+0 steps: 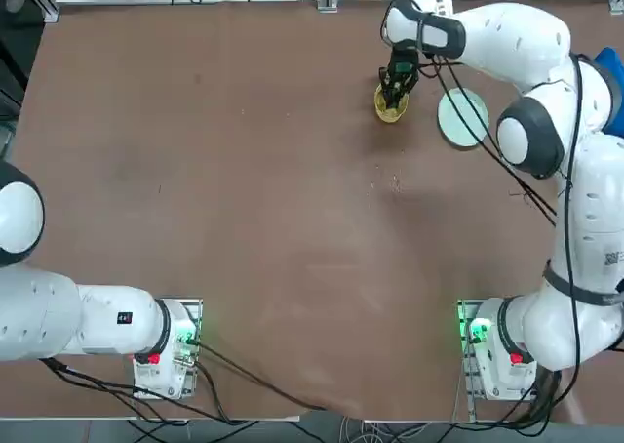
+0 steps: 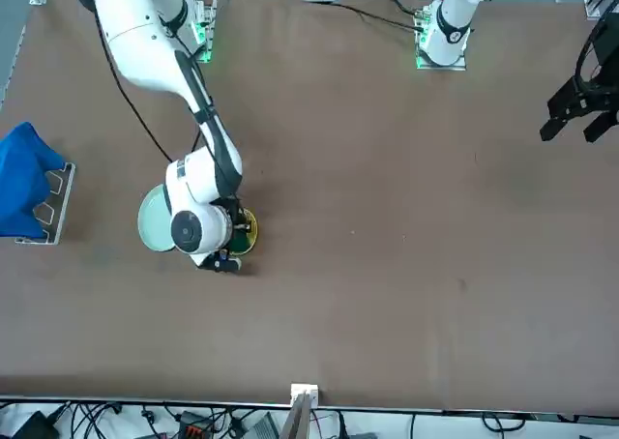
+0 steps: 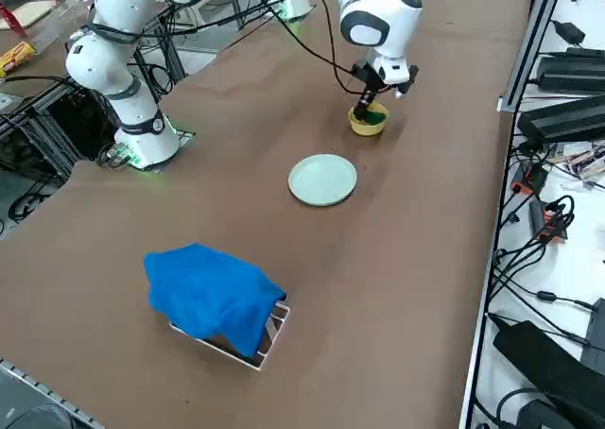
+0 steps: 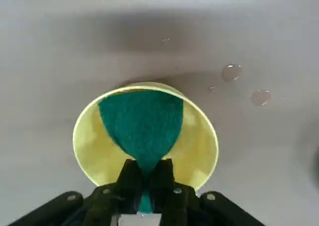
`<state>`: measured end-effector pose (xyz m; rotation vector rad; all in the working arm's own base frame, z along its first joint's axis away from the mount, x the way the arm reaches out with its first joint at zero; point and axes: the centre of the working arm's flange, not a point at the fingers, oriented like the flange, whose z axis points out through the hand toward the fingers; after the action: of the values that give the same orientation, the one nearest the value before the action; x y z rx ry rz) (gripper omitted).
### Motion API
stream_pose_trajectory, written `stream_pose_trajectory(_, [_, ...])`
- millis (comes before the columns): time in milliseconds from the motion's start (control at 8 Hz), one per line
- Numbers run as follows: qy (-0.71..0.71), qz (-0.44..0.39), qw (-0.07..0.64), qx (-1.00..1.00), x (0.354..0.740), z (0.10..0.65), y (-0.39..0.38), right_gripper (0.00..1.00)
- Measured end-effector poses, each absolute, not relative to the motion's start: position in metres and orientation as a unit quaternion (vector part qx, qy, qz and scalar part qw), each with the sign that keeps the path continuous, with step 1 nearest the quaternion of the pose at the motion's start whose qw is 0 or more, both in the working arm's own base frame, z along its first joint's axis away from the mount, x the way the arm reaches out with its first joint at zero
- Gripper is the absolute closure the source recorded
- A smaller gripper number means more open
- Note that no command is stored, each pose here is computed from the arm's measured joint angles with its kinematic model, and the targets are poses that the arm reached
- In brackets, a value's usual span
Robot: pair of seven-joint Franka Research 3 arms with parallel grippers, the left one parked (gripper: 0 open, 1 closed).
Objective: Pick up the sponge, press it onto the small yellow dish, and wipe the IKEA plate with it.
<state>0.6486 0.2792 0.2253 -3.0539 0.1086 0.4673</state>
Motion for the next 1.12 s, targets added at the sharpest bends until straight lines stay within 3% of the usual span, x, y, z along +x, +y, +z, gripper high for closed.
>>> stream_pose_trajectory(1125, [0.043,0.108,0.041,-0.992,0.661,0.325,0.257,0.88])
